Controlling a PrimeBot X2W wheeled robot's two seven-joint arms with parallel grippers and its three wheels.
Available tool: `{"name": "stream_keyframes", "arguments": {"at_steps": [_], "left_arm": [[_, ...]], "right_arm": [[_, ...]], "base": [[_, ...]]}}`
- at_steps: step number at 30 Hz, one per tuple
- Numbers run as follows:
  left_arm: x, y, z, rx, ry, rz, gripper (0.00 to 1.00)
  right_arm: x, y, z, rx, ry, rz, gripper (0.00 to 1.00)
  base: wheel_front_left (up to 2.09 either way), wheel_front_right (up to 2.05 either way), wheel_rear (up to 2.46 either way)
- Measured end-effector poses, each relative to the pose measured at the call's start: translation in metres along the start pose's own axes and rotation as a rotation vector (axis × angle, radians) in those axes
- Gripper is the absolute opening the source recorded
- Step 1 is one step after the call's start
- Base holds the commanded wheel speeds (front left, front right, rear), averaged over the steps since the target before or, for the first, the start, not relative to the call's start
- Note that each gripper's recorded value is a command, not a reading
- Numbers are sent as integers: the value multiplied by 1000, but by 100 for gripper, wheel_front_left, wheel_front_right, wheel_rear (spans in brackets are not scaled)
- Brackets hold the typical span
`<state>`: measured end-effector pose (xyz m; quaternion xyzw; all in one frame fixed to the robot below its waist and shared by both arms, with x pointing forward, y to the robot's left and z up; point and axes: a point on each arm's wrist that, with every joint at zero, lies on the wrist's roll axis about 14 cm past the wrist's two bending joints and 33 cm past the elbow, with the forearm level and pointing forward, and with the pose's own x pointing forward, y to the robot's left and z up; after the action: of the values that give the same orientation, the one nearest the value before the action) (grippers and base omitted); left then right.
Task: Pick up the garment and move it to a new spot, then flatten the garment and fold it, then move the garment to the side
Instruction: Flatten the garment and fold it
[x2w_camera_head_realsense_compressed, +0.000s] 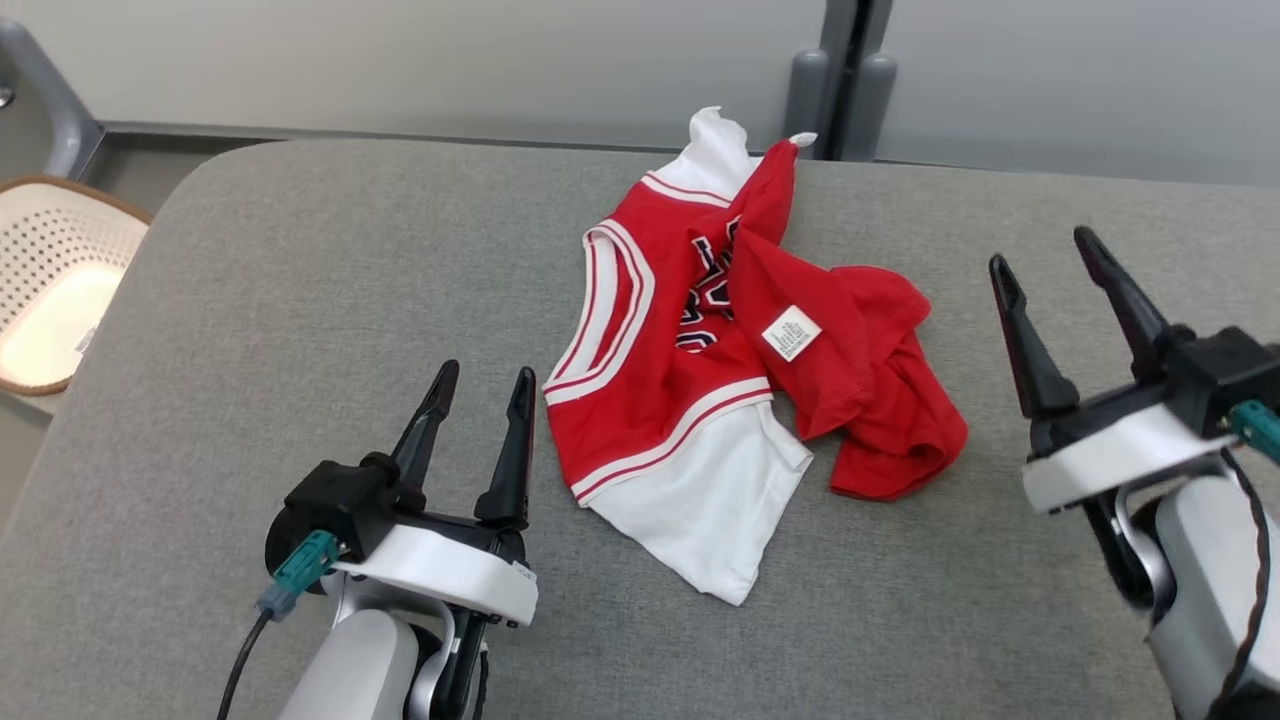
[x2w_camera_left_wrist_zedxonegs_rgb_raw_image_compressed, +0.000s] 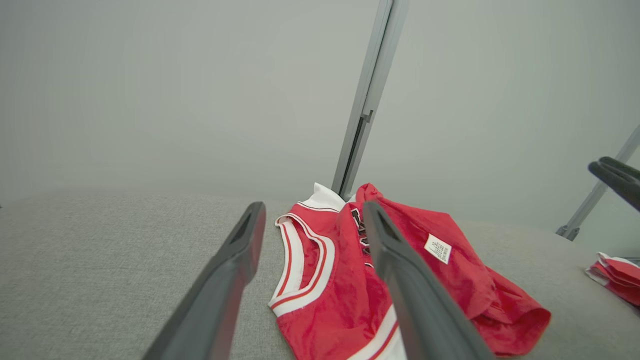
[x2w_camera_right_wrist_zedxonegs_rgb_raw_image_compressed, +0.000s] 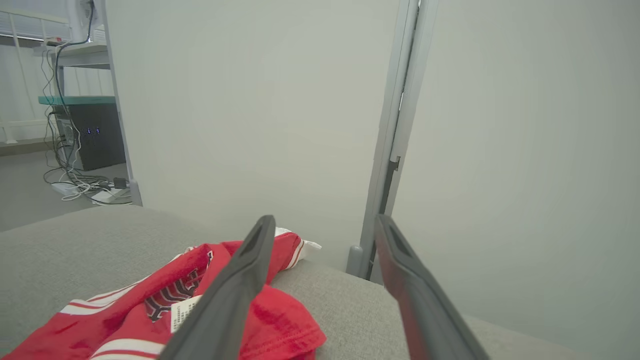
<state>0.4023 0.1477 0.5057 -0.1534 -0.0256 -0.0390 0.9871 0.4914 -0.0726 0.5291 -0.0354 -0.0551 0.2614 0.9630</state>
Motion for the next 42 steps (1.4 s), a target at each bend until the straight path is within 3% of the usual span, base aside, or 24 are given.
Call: {"name": "stream_keyframes", "arguments": {"at_steps": [9,19,29,36,42], "left_arm": [[-2,-20,-7,3,16,-67,100],[-10,-26,-15,-4,38,-87,100],[-16,-20,-15,-2,42,-68,100],[-24,-7,-22,-12,67,-23,100],[-29,11,-26,-22,84,43,100]], "right_arm": [[-67,4,-5,57,-4,-137,100],[-83,4,-11,55,12,-187,100],[-64,39,-20,-41,48,-30,100],[-29,70,-40,-184,114,154,100],[6,81,-59,-225,158,244,100]], "base": [[0,0,0],[0,0,0],[0,0,0],[0,0,0],[0,0,0]]}}
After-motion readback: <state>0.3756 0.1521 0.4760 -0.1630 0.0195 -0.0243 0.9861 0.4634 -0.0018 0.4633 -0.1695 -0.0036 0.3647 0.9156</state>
